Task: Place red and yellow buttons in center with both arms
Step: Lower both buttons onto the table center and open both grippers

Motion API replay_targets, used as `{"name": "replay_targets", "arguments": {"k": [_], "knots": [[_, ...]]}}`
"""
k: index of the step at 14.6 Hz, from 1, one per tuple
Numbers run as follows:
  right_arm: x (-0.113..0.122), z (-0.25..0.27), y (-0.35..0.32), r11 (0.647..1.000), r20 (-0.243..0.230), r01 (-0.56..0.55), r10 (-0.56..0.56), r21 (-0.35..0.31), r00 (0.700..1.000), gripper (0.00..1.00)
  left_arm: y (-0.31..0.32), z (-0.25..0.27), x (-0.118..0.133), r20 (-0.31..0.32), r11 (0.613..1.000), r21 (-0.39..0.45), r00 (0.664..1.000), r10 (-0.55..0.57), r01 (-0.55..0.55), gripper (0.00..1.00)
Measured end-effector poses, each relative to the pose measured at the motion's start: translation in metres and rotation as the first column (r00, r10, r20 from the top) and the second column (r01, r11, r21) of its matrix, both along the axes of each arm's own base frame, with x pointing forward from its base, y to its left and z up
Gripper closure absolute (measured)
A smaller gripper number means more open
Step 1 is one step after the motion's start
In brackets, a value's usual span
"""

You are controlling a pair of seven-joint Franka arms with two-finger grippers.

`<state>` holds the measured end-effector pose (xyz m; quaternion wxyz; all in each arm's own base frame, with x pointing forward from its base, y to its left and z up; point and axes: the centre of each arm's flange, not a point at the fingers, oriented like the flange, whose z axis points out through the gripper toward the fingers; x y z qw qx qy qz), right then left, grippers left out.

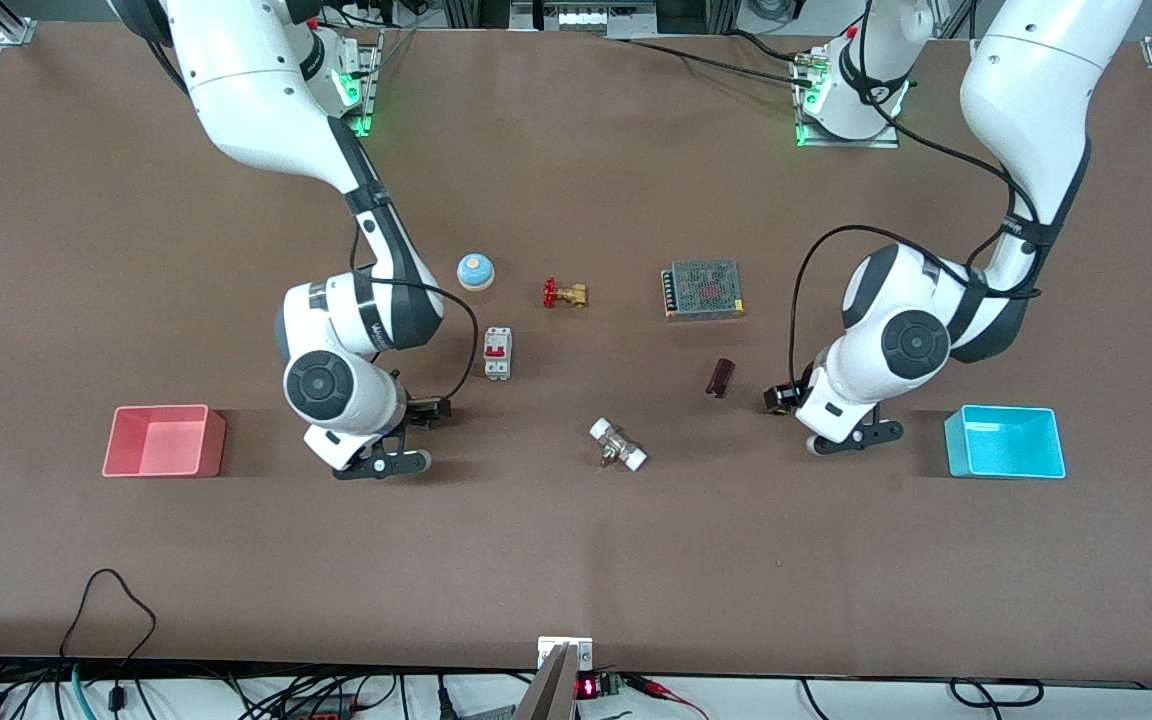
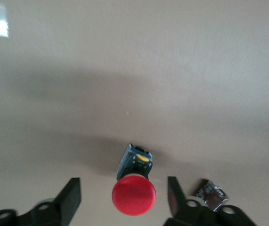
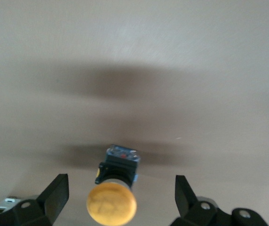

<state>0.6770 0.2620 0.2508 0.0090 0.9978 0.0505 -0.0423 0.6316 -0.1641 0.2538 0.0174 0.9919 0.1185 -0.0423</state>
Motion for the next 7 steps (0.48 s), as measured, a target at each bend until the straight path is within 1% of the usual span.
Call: {"name": "replay_targets", "arguments": {"k": [1,2,4,7], "knots": [[0.006,0.020,-0.009,1.000,0.026,0.013,-0.013,0.002,1.000,0.00,0.005,0.012,0.005,0.022,1.000,-0.001,1.000,0.010,-0.010,0.02],[0.010,0.044,-0.020,1.000,0.045,0.029,-0.029,0.002,0.999,0.00,0.012,0.026,0.010,0.044,1.000,-0.001,0.999,0.022,-0.022,0.00],[0.013,0.101,-0.048,0.998,0.064,0.068,-0.068,0.004,0.996,0.00,0.026,0.055,0.015,0.084,0.999,0.004,0.996,0.042,-0.042,0.00],[0.001,0.182,-0.087,0.993,0.054,0.117,-0.118,0.023,0.992,0.00,0.036,0.096,0.012,0.113,0.998,0.025,0.992,0.051,-0.054,0.00]]}}
